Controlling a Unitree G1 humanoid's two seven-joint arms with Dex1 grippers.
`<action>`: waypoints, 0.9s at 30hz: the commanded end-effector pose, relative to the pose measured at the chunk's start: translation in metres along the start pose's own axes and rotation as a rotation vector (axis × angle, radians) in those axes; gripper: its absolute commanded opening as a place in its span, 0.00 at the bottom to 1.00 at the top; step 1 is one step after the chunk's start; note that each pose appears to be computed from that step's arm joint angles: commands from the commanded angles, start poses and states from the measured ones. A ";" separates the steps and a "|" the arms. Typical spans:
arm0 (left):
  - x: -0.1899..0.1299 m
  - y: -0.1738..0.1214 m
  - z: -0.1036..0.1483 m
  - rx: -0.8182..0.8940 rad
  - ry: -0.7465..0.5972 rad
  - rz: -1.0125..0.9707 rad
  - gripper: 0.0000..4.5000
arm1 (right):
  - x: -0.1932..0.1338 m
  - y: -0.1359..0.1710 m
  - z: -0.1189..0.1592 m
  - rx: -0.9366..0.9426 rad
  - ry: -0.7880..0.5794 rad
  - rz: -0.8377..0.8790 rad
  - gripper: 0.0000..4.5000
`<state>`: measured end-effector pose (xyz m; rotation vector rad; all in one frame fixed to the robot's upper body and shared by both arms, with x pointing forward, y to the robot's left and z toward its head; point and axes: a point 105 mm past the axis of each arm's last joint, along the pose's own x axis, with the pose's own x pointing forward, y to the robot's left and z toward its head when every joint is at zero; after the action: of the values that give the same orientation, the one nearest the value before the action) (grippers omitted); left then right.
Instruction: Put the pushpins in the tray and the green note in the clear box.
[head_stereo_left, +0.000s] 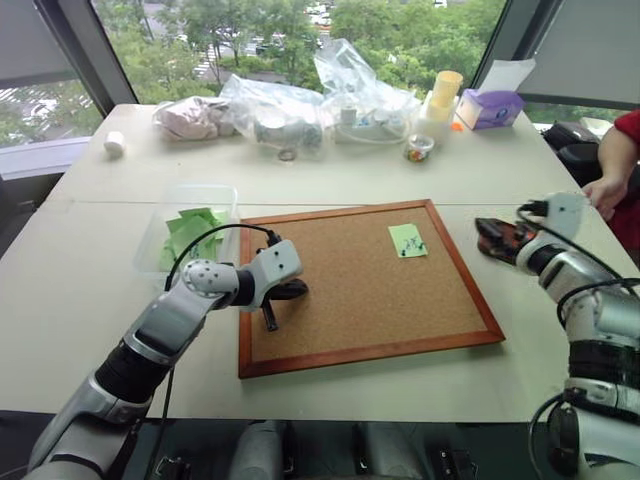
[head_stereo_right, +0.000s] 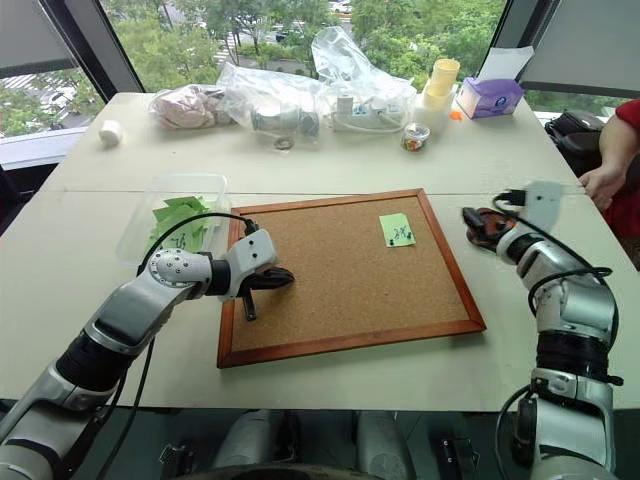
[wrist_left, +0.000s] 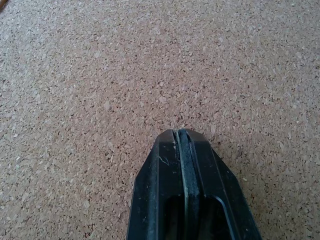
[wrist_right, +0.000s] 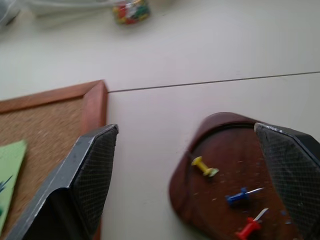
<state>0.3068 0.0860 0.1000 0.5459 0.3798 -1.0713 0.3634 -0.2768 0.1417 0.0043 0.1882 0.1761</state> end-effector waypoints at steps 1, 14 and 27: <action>0.002 -0.007 -0.006 -0.009 0.015 -0.033 0.00 | -0.006 0.046 0.022 -0.129 -0.066 0.189 0.99; 0.002 -0.006 -0.004 0.012 -0.007 -0.039 0.00 | 0.001 0.071 -0.014 -0.136 -0.003 0.255 0.99; 0.003 -0.009 -0.004 0.021 -0.011 -0.047 0.00 | 0.013 0.069 -0.026 -0.117 0.032 0.210 0.83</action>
<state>0.3046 0.0848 0.1003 0.5517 0.3500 -1.0996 0.3554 -0.2060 0.1050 -0.0691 0.2417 0.4061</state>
